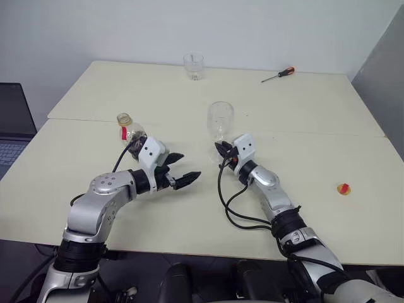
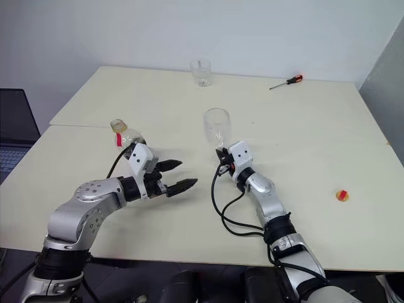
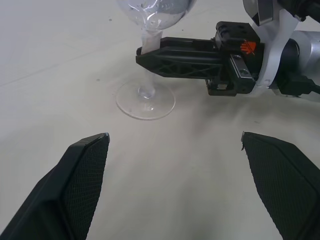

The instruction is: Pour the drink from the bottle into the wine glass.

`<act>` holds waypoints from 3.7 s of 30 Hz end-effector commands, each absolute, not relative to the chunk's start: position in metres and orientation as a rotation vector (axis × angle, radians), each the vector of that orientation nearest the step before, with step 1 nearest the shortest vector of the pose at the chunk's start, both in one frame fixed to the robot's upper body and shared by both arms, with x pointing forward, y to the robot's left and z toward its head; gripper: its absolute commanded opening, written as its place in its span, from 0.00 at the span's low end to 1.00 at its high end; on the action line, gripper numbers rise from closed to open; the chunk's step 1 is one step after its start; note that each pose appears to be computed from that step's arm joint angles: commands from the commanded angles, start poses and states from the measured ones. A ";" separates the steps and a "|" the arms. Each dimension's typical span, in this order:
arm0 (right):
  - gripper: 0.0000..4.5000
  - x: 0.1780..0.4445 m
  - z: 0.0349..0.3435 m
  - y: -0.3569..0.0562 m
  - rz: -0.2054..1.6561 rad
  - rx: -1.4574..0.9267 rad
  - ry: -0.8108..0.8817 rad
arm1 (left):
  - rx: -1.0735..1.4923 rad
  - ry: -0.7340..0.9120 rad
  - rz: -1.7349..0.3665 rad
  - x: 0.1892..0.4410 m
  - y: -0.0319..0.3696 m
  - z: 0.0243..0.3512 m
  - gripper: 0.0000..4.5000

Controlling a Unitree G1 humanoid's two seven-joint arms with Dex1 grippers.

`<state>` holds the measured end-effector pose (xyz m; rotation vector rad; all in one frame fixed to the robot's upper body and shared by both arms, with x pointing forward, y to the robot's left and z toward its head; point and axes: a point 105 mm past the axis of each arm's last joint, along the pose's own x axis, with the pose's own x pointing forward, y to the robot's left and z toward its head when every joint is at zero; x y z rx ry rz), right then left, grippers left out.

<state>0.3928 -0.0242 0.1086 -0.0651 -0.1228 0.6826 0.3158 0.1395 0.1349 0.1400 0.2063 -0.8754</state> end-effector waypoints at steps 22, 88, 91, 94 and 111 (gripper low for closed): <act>1.00 0.336 0.163 -0.097 0.963 -0.351 0.049 | 0.009 0.083 -0.547 0.303 0.200 0.121 1.00; 1.00 0.286 0.240 -0.119 0.764 -0.205 -0.062 | 0.402 -0.304 -0.518 0.435 0.174 0.240 0.20; 1.00 0.285 0.208 -0.135 0.639 -0.152 -0.023 | 0.564 -0.365 -0.578 0.439 0.145 0.259 0.20; 1.00 0.282 0.184 -0.140 0.570 -0.127 -0.003 | 0.691 -0.415 -0.612 0.443 0.122 0.273 0.20; 1.00 0.277 0.199 -0.119 0.577 -0.103 -0.141 | 1.148 -0.636 -0.433 0.447 0.113 0.297 0.19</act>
